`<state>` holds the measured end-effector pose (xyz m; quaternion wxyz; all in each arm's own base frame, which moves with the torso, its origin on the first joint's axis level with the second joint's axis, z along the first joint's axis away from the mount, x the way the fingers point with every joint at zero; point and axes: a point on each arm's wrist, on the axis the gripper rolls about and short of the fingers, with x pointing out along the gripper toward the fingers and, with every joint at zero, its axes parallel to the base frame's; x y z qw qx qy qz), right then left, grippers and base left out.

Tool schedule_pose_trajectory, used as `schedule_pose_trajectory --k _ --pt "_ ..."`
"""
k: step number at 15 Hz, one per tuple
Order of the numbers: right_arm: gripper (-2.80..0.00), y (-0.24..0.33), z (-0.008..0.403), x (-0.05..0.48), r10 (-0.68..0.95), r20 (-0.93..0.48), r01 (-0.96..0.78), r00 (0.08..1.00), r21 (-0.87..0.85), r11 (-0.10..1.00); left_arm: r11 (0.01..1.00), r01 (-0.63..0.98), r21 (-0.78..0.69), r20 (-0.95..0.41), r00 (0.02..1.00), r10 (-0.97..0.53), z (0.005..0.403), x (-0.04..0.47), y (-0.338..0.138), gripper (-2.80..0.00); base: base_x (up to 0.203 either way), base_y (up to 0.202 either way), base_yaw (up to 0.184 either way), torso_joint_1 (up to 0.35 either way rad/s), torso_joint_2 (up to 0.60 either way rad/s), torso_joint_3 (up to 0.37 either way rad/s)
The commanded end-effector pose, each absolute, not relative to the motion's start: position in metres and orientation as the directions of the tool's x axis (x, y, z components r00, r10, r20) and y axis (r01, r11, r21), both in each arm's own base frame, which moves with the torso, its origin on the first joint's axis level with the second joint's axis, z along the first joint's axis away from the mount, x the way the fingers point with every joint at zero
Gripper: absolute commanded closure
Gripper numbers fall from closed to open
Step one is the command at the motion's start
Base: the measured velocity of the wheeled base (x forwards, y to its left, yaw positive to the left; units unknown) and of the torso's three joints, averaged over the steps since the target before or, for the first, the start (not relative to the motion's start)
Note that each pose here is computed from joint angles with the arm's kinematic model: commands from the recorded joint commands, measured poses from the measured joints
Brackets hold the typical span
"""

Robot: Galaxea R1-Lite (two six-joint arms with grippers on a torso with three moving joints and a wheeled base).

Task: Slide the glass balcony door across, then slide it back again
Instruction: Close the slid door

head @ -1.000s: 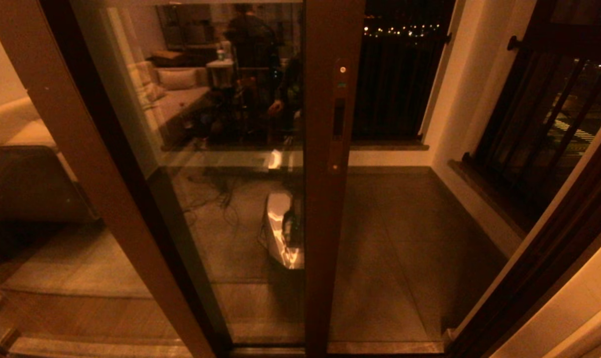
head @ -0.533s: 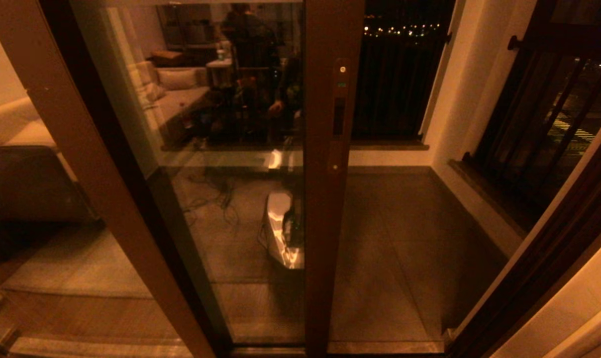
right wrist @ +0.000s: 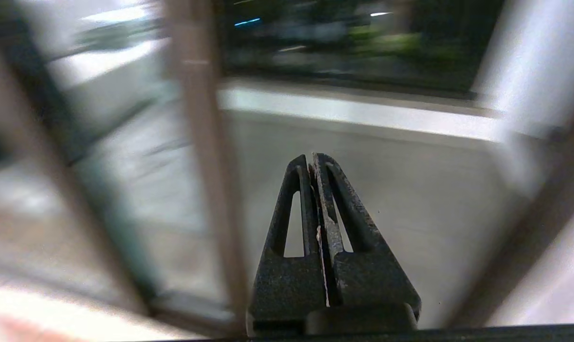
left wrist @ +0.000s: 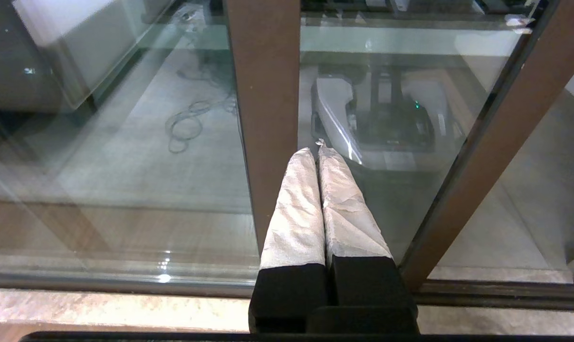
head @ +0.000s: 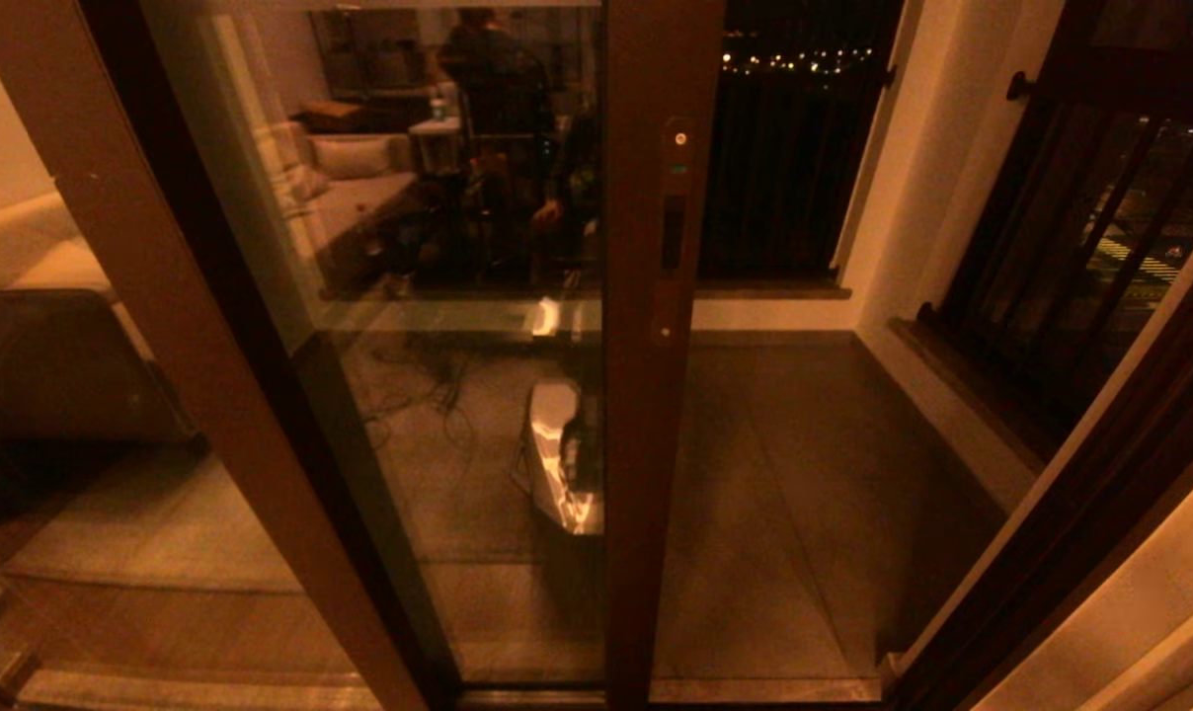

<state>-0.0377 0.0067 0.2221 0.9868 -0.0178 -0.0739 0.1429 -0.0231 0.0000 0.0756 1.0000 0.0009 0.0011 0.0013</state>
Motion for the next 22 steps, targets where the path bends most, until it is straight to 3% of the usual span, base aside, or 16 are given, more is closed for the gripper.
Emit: schedule_pose_trajectory --k 1,6,9,12,15,22 --pt "0.0 0.009 0.244 0.002 0.4 0.025 -0.399 0.916 -0.03 0.916 1.0 -0.003 0.002 -0.002 1.0 0.003 0.076 -0.023 0.0 0.0 0.0 0.0 0.0 0.0 0.0 0.0" --pt "0.0 0.019 0.286 0.097 0.518 -0.115 -0.505 0.847 0.128 0.854 1.0 -0.003 0.002 -0.001 1.0 0.003 0.076 -0.023 0.0 0.0 0.0 0.0 0.0 0.0 0.0 0.0" --pt "0.0 0.066 0.283 0.144 0.57 -0.234 -0.544 0.788 0.169 0.822 1.0 -0.003 0.002 -0.002 1.0 0.003 0.076 -0.023 0.0 0.0 0.0 0.0 0.0 0.0 0.0 0.0" --pt "0.0 0.128 0.276 0.159 0.527 -0.255 -0.521 0.811 0.099 0.848 1.0 -0.003 0.002 -0.001 1.0 0.003 0.076 -0.023 0.0 0.0 0.0 0.0 0.0 0.0 0.0 0.0" --pt "0.0 0.173 0.287 0.176 0.367 -0.215 -0.372 0.905 0.018 0.928 1.0 -0.003 0.002 -0.002 1.0 0.003 0.076 -0.023 0.0 0.0 0.0 0.0 0.0 0.0 0.0 0.0" --pt "0.0 0.181 0.31 0.182 0.339 -0.239 -0.359 0.91 -0.045 0.932 1.0 -0.003 0.002 0.0 1.0 0.003 0.076 -0.023 0.0 0.0 0.0 0.0 0.0 0.0 0.0 0.0"
